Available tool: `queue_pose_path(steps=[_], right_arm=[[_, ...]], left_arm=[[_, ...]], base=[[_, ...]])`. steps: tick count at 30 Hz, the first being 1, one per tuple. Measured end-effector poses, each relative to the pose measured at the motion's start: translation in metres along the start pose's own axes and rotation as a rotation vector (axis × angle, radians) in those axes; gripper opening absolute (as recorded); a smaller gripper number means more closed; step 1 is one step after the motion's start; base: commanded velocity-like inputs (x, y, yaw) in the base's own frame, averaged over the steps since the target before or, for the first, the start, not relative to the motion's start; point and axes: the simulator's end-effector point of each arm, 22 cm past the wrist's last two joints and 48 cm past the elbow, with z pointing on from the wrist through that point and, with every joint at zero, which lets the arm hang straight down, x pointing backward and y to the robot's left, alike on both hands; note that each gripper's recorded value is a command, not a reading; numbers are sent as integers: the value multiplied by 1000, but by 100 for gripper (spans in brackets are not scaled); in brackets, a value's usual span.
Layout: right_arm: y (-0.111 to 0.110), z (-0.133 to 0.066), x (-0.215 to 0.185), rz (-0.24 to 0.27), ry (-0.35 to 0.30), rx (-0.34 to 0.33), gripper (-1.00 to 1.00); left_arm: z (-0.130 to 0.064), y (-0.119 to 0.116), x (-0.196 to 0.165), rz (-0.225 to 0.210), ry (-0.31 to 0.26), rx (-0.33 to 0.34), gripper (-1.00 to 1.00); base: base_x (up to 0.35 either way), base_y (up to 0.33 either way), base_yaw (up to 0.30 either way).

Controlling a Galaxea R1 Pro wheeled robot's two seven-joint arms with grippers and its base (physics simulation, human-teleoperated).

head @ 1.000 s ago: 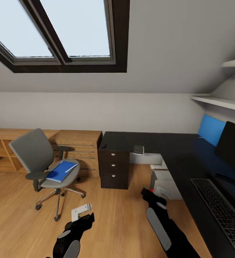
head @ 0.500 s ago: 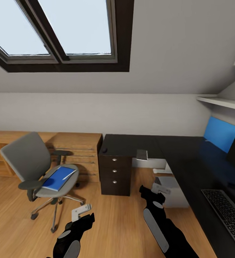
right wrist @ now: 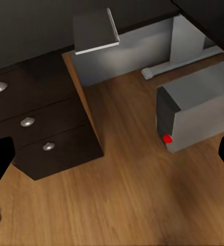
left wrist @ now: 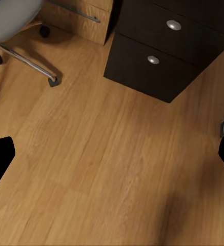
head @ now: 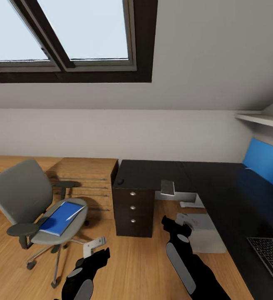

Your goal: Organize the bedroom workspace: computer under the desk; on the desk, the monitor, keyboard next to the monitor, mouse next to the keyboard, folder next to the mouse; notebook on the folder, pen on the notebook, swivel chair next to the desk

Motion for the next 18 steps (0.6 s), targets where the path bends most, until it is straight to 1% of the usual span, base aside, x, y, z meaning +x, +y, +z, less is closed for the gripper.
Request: queue_pose_path(steps=[3, 4, 5, 9, 12, 15, 18], right_arm=[[0, 0, 0, 2, -2, 0, 100], [0, 0, -1, 6, -6, 0, 100], [0, 1, -5, 24, -26, 1, 100], [0, 1, -5, 28, -29, 1, 100], [0, 1, -4, 28, -28, 2, 100], [-1, 2, -4, 27, -28, 3, 100], [0, 1, -3, 27, -27, 2, 100]], left_arm=[[0, 0, 0, 0, 0, -1, 100], [0, 0, 0, 0, 1, -1, 100], [1, 0, 0, 2, 2, -2, 100], [1, 0, 1, 6, 1, -3, 100], [1, 0, 1, 7, 1, -3, 100], [1, 0, 2, 8, 2, -3, 100], [1, 0, 1, 8, 2, -4, 100]], base=[[275, 0, 183], [31, 0, 260], [20, 0, 262], [19, 0, 264], [188, 0, 259], [278, 0, 131], [315, 0, 30]])
